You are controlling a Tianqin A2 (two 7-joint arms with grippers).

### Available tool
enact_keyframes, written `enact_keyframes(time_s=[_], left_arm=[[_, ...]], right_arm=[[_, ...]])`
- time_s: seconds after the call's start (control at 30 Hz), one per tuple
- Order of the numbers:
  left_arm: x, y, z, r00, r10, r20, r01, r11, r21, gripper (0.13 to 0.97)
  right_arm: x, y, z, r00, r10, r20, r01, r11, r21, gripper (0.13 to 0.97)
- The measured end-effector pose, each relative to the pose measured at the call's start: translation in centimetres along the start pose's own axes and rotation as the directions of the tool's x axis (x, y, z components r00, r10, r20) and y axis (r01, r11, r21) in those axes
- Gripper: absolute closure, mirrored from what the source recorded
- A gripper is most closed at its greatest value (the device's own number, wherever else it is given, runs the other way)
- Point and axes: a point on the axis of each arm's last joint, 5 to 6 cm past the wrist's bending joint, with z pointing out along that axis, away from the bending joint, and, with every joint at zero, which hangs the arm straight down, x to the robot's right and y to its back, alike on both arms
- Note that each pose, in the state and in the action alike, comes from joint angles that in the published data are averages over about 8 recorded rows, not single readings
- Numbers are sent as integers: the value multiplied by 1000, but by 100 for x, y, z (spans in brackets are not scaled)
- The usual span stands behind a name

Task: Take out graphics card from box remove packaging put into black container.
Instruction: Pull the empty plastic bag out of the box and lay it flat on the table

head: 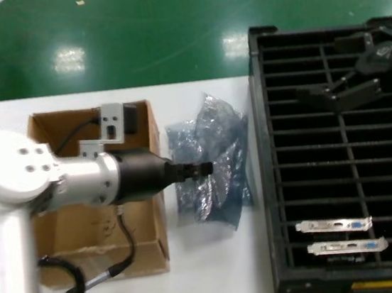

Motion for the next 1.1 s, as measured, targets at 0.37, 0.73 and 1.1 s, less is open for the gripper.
enact_keyframes(time_s=[0.37, 0.73, 1.1], left_arm=[[-78, -204, 425, 971, -228, 73, 229, 973, -15, 905], [-114, -387, 167, 978, -180, 108, 173, 982, 78, 813], [-44, -282, -686, 882, 219, 418, -332, 918, 218, 590]], right_arm=[[0, 0, 0, 1000, 0, 0, 0, 1000, 0, 130], [0, 0, 0, 1000, 0, 0, 0, 1000, 0, 130], [-5, 8, 6, 1000, 0, -1, 0, 1000, 2, 130]])
